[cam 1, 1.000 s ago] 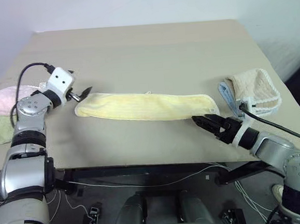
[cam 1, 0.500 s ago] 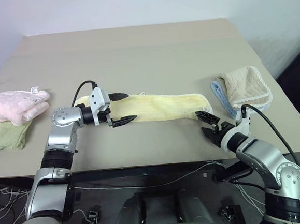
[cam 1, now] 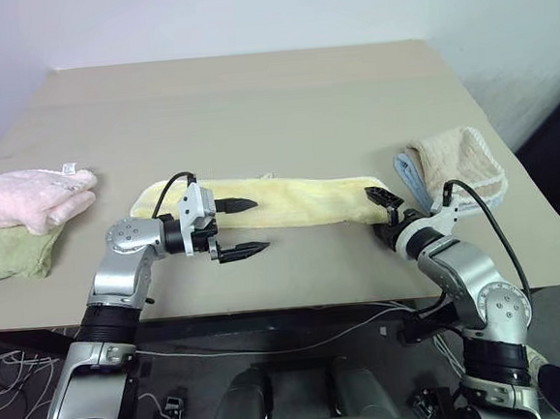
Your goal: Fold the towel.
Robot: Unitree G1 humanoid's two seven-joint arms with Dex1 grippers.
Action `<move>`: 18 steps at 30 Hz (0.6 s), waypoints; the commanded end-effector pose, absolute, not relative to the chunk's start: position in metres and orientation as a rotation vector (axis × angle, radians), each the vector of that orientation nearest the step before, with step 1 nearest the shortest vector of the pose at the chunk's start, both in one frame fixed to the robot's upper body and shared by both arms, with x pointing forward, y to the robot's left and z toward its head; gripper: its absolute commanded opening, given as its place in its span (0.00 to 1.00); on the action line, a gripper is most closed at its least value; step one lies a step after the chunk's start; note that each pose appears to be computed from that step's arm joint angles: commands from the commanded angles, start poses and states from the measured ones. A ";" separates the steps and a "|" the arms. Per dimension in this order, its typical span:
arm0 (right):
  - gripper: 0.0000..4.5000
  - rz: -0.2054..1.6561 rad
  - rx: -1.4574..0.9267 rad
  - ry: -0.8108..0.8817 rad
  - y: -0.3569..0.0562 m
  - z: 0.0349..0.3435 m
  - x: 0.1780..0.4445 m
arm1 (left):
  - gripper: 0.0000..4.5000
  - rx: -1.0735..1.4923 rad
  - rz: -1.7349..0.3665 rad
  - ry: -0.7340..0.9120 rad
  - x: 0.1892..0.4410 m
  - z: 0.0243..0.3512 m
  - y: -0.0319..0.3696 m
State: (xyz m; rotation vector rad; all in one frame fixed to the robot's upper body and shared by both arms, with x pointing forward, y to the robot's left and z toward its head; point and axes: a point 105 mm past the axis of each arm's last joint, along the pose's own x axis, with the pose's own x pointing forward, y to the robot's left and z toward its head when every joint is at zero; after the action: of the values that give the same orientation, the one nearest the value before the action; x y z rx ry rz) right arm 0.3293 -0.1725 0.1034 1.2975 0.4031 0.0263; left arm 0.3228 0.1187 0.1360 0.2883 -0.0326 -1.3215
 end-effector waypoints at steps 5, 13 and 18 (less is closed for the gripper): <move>0.48 -0.140 1.316 0.337 -0.200 0.093 0.333 | 1.00 0.297 -1.336 -0.069 0.317 0.142 0.114; 0.01 -0.180 1.281 0.261 -0.216 0.098 0.328 | 1.00 0.292 -1.344 -0.063 0.316 0.138 0.111; 0.01 -0.043 1.061 0.187 -0.221 0.129 0.322 | 1.00 0.276 -1.329 -0.059 0.314 0.134 0.110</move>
State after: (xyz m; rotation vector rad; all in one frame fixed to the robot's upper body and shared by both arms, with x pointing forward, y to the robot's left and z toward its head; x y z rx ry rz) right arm 0.3242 -0.2174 0.1037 1.1336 0.2731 -0.1070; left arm 0.3172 0.1156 0.1256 0.2692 -0.0141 -1.3170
